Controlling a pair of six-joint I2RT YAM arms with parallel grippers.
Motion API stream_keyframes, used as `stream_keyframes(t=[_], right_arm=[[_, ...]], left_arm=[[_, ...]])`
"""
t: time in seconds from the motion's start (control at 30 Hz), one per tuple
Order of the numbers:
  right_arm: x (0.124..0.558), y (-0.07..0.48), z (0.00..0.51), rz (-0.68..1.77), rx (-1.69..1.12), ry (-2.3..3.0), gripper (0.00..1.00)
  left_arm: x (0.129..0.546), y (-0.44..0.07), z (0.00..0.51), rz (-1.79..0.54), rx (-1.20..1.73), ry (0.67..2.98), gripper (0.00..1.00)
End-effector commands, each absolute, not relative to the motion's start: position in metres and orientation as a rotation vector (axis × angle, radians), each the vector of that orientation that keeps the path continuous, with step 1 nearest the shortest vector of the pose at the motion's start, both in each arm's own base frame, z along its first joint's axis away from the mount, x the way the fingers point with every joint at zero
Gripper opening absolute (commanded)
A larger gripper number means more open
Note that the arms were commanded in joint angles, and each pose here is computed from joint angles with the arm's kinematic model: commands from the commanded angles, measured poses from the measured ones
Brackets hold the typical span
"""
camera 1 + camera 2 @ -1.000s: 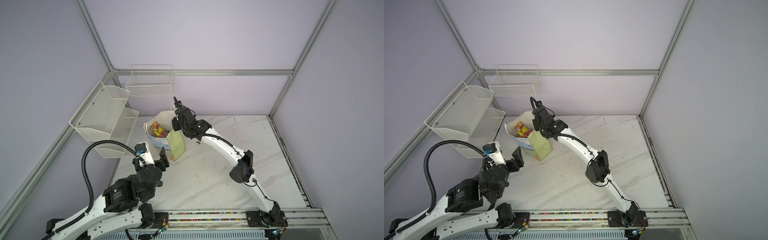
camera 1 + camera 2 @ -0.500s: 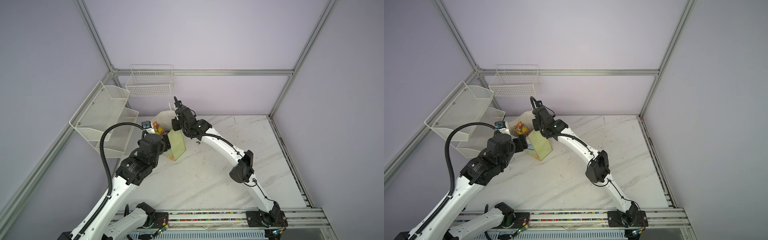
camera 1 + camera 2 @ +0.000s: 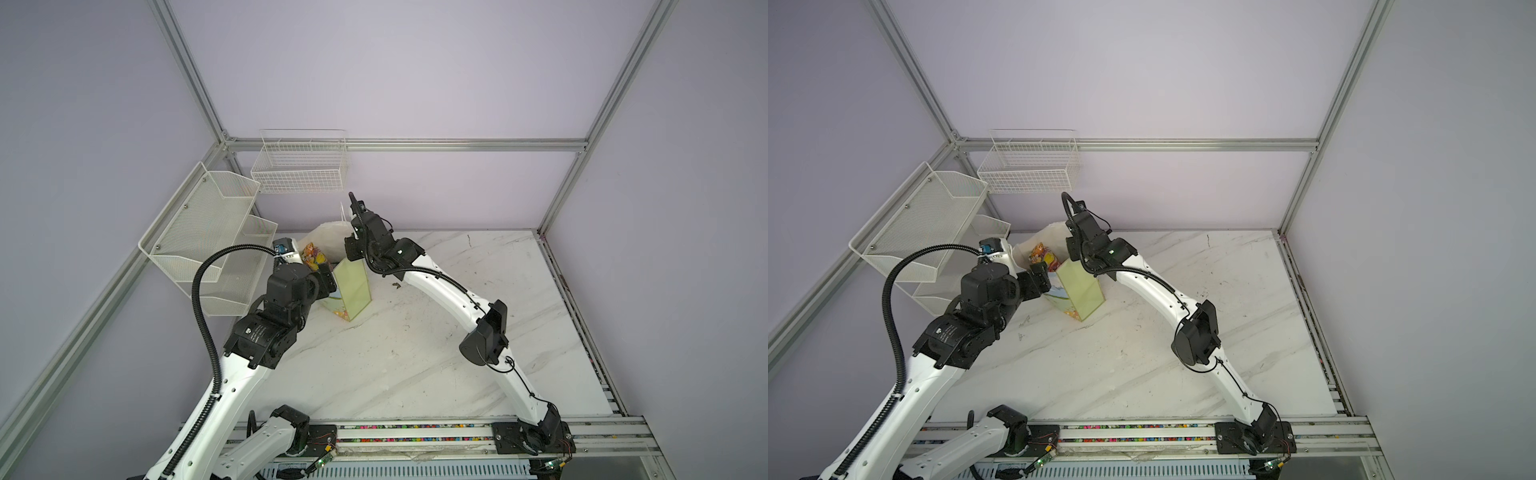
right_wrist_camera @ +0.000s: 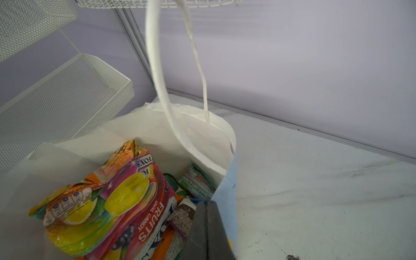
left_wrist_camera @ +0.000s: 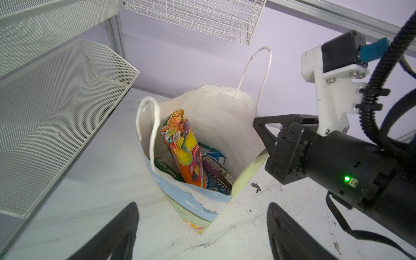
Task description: Place the snacks into the paper bag
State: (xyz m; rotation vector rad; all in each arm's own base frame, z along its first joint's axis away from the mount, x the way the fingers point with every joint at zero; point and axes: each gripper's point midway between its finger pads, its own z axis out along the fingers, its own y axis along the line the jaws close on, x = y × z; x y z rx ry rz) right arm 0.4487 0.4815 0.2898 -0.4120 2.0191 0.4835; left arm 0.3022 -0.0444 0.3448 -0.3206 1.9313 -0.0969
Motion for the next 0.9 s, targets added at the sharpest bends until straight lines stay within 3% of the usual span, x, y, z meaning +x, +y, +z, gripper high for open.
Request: stream_keyframes(t=[0.0, 0.87], right_arm=[[0.446, 0.46, 0.303, 0.422, -0.395, 2.037, 0.0], [0.435, 0.4, 0.339, 0.222, -0.316, 1.991, 0.0]], left_arm=[[0.309, -0.049, 0.351, -0.116, -0.297, 1.918, 0.89], [0.308, -0.048, 0.353, -0.136, -0.313, 1.91, 0.9]])
